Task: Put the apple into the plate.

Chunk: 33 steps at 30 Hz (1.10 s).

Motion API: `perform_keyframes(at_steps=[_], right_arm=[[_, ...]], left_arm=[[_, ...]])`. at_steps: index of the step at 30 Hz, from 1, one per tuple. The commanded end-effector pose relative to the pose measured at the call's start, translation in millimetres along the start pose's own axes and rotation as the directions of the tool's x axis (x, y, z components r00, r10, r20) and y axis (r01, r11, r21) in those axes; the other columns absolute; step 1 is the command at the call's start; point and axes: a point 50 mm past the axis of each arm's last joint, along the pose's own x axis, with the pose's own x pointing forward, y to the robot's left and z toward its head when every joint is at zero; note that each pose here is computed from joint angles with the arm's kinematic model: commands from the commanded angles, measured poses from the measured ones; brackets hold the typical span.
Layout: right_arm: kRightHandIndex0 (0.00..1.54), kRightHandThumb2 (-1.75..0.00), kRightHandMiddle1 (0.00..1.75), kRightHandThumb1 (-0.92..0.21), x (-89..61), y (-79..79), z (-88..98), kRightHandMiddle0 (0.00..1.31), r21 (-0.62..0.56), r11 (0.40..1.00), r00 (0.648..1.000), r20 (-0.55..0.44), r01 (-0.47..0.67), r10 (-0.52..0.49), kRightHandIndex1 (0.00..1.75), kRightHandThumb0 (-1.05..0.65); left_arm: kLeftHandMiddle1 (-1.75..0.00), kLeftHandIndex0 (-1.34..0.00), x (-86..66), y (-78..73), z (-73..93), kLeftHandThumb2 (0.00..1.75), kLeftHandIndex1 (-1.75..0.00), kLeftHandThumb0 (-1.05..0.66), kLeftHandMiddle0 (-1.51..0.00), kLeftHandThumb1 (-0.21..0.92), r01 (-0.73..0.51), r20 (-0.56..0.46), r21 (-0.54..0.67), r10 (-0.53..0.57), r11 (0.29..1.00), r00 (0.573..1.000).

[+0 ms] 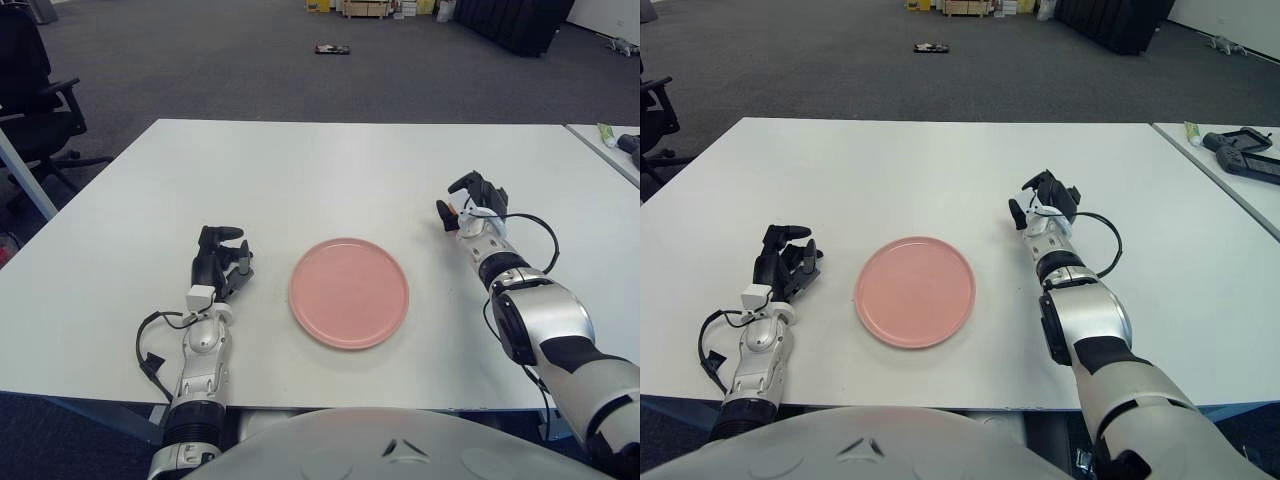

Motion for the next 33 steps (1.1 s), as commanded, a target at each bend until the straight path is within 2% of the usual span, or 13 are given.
perform_keyframes(at_steps=[1,5,8,12,16,27,33], right_arm=[[0.87,-1.58,1.75,-0.05,1.5,-4.6,21.2,0.58,0.075,0.996,0.991,0.121,0.055,-0.064,1.6,0.0],[0.86,-1.58,1.75,-0.05,-2.7,-3.9,29.9,0.58,0.128,0.99,0.98,0.177,0.068,-0.09,1.61,0.0],[0.86,-1.58,1.75,-0.05,-6.5,-6.2,41.2,0.58,0.212,0.976,0.966,0.235,0.057,-0.108,1.62,0.0],[0.86,-1.59,1.75,-0.05,-9.2,-9.8,47.4,0.58,0.251,0.967,0.954,0.275,0.045,-0.115,1.63,0.0],[0.85,-1.6,1.75,-0.05,-14.9,-17.3,57.2,0.58,0.282,0.959,0.927,0.355,0.018,-0.122,1.64,0.0],[0.84,-1.61,1.75,-0.05,-50.4,-26.6,84.3,0.58,0.322,0.943,0.844,0.527,-0.085,-0.103,1.67,0.0],[0.84,-1.61,1.75,-0.05,-61.8,-30.8,90.8,0.58,0.323,0.934,0.799,0.597,-0.153,-0.076,1.69,0.0]], left_arm=[[-1.61,-0.31,-1.3,-0.1,-4.2,0.8,-1.75,-0.37,-0.54,0.73,0.0,-0.028,0.001,0.0,1.0,1.0],[-1.58,-0.31,-0.7,-0.7,-4.4,0.8,-1.75,-0.37,-0.55,0.73,0.003,-0.028,-0.003,-0.003,1.0,1.0],[-1.57,-0.31,-0.2,-1.3,-4.6,0.8,-1.75,-0.37,-0.56,0.73,0.001,-0.029,-0.003,-0.001,1.0,1.0],[-1.55,-0.31,0.4,-1.7,-4.9,0.8,-1.75,-0.37,-0.58,0.72,0.003,-0.03,-0.004,-0.003,1.0,1.0],[-1.56,-0.32,1.3,-2.1,-5.4,0.81,-1.75,-0.38,-0.6,0.72,0.008,-0.027,-0.004,-0.008,1.0,1.0],[-1.53,-0.33,1.5,-3.3,-5.2,0.84,-1.75,-0.38,-0.6,0.7,0.011,-0.021,-0.004,-0.011,1.0,1.0],[-1.56,-0.32,1.6,-3.7,-5.3,0.82,-1.75,-0.38,-0.58,0.71,0.011,-0.021,-0.004,-0.011,1.0,1.0]])
